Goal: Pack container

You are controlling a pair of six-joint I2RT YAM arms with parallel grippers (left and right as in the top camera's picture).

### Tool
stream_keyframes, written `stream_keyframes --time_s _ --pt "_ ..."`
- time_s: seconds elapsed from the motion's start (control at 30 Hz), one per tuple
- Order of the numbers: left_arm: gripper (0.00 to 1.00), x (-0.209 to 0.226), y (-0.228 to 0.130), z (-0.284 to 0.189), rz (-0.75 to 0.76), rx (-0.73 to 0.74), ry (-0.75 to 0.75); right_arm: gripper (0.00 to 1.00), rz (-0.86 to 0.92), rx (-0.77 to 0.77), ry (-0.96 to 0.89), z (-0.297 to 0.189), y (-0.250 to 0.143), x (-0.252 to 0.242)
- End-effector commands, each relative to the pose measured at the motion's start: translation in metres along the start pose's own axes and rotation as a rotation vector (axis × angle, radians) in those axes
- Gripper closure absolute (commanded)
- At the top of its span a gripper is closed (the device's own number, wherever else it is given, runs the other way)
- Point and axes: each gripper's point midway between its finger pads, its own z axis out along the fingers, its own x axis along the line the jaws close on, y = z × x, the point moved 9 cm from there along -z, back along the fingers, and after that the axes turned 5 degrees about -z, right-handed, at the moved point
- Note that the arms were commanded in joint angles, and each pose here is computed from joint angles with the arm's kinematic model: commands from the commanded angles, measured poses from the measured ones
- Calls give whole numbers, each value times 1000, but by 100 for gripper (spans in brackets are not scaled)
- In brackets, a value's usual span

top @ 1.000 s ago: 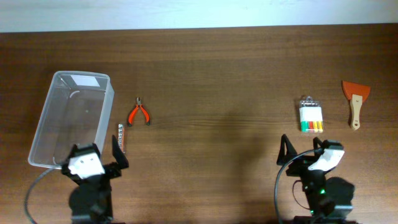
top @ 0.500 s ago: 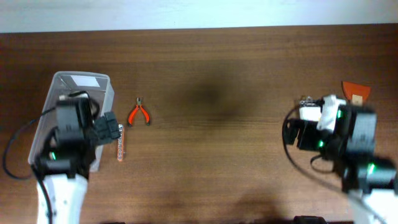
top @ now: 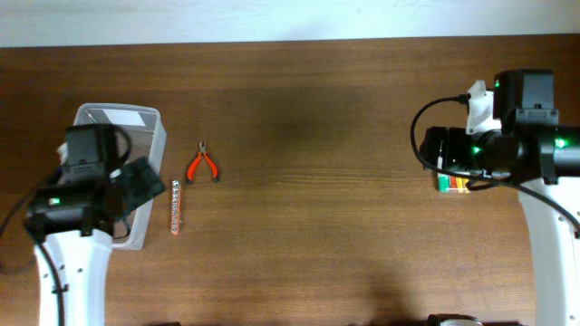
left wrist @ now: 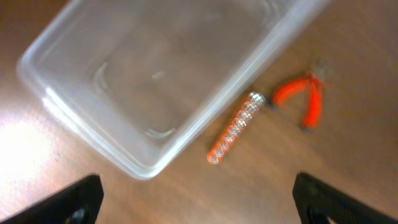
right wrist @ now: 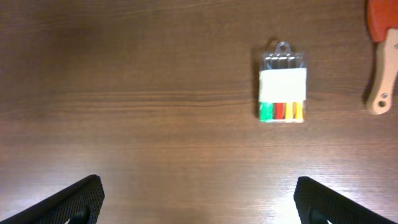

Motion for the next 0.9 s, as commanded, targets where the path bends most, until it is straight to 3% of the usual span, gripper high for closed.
stream_keyframes --time_s 0.0,0.13,0.37,0.87 --pt "1 31 12 1 -517 -20 92 1 -28 5 -54 1 7 -3" --pt "1 58 23 4 -686 -15 93 1 -51 45 -52 9 7 -3" --pt "1 83 17 23 -791 38 176 1 -51 45 -52 12 9 -4" --pt "1 84 21 130 -801 264 291 1 -51 45 -51 12 9 -4"
